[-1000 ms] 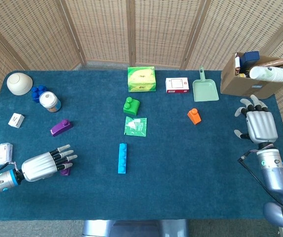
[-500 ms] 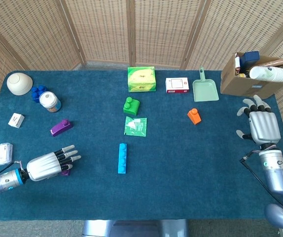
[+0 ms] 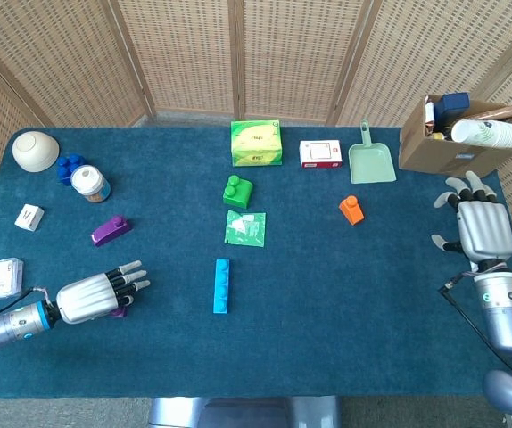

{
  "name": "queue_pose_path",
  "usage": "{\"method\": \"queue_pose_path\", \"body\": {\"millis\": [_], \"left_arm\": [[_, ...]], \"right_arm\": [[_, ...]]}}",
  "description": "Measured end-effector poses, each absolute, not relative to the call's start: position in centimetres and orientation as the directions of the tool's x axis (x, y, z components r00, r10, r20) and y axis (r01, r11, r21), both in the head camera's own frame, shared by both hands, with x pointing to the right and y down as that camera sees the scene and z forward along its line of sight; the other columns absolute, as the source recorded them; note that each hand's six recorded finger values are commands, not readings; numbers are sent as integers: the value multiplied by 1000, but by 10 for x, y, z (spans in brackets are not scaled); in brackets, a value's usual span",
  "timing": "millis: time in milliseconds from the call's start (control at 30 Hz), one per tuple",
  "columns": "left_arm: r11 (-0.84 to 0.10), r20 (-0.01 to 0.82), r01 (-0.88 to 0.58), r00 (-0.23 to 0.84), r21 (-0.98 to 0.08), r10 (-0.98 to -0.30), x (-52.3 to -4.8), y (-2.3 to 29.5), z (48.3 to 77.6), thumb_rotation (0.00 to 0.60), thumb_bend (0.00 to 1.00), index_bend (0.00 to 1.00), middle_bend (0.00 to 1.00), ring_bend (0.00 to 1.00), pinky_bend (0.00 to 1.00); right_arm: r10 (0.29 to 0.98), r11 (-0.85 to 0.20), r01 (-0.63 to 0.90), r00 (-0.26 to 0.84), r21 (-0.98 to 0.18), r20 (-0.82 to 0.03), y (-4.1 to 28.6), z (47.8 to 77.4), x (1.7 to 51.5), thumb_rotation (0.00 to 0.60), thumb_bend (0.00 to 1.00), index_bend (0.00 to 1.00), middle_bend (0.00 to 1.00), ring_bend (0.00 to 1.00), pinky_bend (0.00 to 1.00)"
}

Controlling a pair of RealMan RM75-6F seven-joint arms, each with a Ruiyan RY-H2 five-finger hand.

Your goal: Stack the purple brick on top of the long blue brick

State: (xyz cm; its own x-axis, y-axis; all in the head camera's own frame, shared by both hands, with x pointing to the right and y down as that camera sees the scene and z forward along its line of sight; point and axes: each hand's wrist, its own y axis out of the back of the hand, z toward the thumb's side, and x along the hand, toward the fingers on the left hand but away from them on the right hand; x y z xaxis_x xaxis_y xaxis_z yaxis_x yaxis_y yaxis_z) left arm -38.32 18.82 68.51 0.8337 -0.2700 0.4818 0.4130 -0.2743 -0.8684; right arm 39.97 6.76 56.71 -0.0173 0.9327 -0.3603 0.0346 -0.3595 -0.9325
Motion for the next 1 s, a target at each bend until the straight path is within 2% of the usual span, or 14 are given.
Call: {"method": "queue_pose_path", "body": {"millis": [233, 1000], "left_arm": [[-271, 469, 401, 840, -875, -274, -379, 186, 685, 600, 324, 548, 224, 85, 0], [-259, 439, 370, 848, -892, -299, -377, 176, 677, 600, 324, 567, 254, 108, 0]], "right_arm": [[937, -348, 46, -23, -937, -349, 68, 563, 403, 600, 162, 390, 195, 41, 200], [939, -338, 61, -34, -939, -341, 72, 561, 410, 600, 162, 387, 195, 40, 204]]}}
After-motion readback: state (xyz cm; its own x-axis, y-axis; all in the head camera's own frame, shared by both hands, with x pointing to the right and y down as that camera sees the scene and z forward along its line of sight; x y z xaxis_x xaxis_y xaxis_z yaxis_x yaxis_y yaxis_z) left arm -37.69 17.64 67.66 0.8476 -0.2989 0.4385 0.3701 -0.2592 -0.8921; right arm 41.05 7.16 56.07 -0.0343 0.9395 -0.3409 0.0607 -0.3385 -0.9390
